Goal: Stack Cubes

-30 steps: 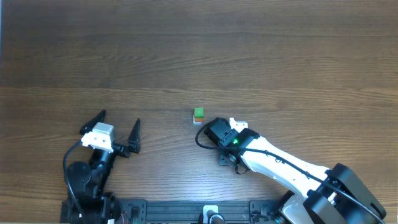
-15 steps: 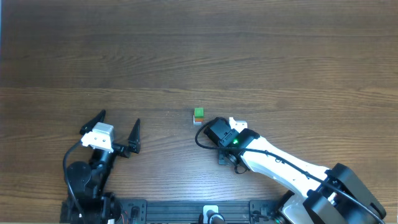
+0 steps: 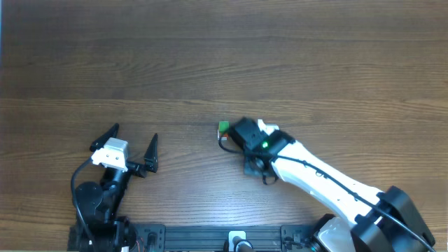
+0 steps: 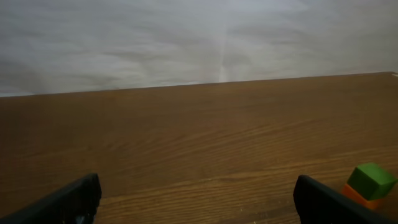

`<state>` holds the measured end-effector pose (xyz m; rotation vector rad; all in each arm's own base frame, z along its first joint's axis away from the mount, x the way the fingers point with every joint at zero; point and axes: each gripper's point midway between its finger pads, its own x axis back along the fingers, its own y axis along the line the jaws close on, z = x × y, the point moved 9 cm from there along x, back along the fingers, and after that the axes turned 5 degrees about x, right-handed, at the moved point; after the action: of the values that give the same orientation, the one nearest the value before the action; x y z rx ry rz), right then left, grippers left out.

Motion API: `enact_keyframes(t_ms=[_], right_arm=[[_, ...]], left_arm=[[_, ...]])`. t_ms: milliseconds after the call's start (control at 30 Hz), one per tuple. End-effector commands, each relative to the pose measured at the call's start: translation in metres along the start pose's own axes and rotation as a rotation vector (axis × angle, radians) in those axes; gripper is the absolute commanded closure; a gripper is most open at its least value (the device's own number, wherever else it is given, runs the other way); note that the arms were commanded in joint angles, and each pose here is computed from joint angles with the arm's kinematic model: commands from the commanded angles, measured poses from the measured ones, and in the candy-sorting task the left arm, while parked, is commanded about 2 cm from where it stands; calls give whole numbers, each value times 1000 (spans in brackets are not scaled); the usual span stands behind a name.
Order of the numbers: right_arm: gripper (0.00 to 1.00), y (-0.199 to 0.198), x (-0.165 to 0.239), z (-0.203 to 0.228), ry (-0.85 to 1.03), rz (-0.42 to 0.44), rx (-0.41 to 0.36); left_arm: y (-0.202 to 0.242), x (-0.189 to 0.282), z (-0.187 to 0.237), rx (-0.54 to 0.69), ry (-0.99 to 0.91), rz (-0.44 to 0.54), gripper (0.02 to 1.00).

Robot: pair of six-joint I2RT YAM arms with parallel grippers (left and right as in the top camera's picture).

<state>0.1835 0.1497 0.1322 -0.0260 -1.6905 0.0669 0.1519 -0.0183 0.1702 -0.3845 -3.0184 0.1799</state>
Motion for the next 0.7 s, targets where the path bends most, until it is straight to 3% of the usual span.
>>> enact_keyframes(t_ms=[33, 100, 267, 700], right_arm=[[991, 13, 68, -43, -166, -40, 11], [989, 19, 98, -58, -209, -55, 12], [989, 39, 119, -82, -192, -51, 22], [989, 87, 90, -98, -98, -54, 92]], left_arm=[[-1, 0, 1, -13, -1, 14, 18], [-1, 0, 1, -13, -1, 14, 20], [-1, 0, 1, -13, -1, 14, 18], [-1, 0, 1, -13, -1, 14, 18]])
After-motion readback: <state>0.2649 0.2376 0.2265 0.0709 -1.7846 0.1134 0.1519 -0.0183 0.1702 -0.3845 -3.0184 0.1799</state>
